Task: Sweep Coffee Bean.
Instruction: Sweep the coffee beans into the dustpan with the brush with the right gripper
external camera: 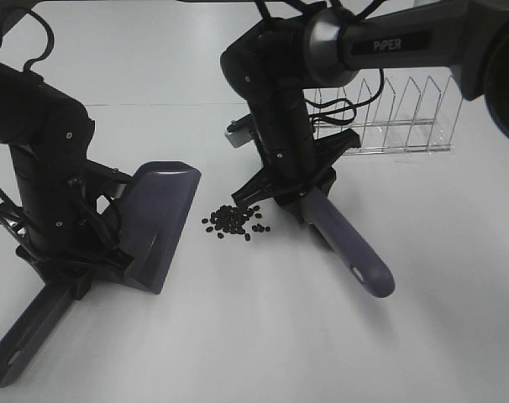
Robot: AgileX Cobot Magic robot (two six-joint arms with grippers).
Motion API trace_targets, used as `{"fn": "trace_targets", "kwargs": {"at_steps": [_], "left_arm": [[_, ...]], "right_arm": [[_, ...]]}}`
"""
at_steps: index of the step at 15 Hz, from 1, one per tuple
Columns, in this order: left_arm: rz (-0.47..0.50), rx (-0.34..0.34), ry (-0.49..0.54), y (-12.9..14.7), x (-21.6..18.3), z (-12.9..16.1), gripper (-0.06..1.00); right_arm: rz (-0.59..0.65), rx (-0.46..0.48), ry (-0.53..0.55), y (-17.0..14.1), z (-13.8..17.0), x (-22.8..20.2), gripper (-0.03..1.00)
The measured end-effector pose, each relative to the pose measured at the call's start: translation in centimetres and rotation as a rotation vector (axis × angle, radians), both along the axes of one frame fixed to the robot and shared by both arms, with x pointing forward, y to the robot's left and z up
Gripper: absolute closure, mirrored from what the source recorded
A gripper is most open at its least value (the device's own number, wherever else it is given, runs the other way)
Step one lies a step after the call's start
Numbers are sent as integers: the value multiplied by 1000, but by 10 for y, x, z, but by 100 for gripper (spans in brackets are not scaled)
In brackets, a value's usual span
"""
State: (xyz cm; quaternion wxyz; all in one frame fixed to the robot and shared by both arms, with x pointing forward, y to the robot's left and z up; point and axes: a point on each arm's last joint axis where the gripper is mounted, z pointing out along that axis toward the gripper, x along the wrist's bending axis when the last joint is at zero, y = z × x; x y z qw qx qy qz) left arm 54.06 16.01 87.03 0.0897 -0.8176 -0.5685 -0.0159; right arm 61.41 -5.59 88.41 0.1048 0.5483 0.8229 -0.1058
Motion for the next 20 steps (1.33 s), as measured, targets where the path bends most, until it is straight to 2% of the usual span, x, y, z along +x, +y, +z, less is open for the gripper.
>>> {"fn": "trace_targets", "kwargs": {"at_steps": [2, 4, 8, 11, 13, 16, 20], "left_arm": [[-6, -2, 2, 0, 0, 0, 59], [-9, -3, 3, 0, 0, 0, 59], [-9, -3, 3, 0, 0, 0, 59], [-9, -3, 3, 0, 0, 0, 59], [-10, -3, 3, 0, 0, 0, 59], [-10, -3, 3, 0, 0, 0, 59], [-10, -4, 4, 0, 0, 0, 59]], "right_arm": [[7, 31, 23, 18, -7, -5, 68], [-25, 101, 60, 31, -11, -7, 68], [-125, 349, 100, 55, -10, -10, 68], [-223, 569, 65, 74, -7, -5, 68], [-281, 681, 46, 84, -4, -2, 68], [-321, 802, 95, 90, -2, -1, 68], [-346, 859, 122, 76, 2, 11, 68]]}}
